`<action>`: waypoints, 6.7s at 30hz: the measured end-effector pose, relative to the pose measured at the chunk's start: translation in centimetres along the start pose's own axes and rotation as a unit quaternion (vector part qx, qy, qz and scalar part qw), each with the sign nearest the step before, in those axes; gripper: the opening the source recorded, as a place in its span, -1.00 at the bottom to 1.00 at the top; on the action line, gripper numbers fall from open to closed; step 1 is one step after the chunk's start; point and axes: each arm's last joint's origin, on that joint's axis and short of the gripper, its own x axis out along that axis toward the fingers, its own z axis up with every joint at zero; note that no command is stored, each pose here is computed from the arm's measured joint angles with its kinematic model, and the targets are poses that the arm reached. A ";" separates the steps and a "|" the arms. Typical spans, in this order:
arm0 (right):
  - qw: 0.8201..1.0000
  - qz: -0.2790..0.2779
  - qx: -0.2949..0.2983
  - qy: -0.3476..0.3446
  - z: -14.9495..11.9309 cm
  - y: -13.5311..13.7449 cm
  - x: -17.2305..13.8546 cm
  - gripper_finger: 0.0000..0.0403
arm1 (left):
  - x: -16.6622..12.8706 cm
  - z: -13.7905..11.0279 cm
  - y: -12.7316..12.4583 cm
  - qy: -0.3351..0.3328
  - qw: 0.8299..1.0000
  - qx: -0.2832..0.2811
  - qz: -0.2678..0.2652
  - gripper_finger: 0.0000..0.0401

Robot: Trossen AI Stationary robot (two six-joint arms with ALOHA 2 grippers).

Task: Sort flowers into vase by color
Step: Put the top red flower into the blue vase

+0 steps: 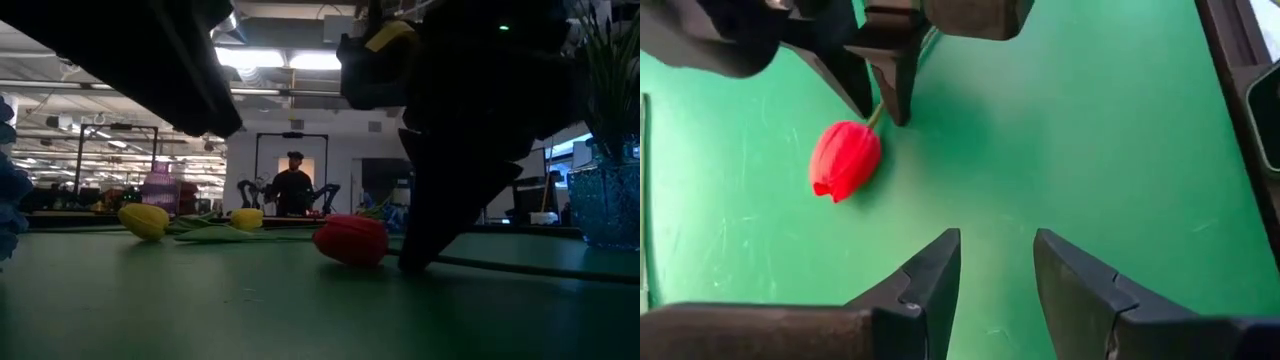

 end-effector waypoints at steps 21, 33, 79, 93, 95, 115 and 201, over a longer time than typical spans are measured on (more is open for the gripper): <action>0.937 -0.001 -0.102 -0.333 2.8 -0.9 -18.6 -0.97 | -10.6 -0.7 -0.1 -0.152 0.980 -0.016 0.126 -0.38; 0.859 -0.107 -0.140 -0.480 -5.7 -7.5 -29.5 -0.98 | -9.7 0.4 1.0 -0.179 0.969 -0.056 0.162 -0.38; 0.790 0.068 -0.267 -0.548 -14.0 -20.8 -27.8 -0.98 | -2.1 7.7 13.6 -0.134 0.969 -0.035 0.202 -0.38; 0.840 0.029 -0.215 -0.497 -13.5 -21.4 -28.9 -0.54 | -4.1 8.7 13.6 -0.171 0.970 0.021 0.169 -0.38; 0.854 0.031 -0.209 -0.475 -13.5 -21.8 -29.5 -0.40 | -4.3 8.6 13.5 -0.174 0.970 0.015 0.171 -0.38; 0.914 -0.030 -0.258 -0.313 -9.5 -17.1 -34.0 0.02 | -1.7 6.9 15.0 -0.226 0.972 -0.044 -0.045 -0.35; 0.979 -0.073 -0.052 -0.183 -9.3 -20.5 -27.7 -0.76 | 1.7 7.1 13.8 -0.251 0.965 -0.065 -0.049 -0.30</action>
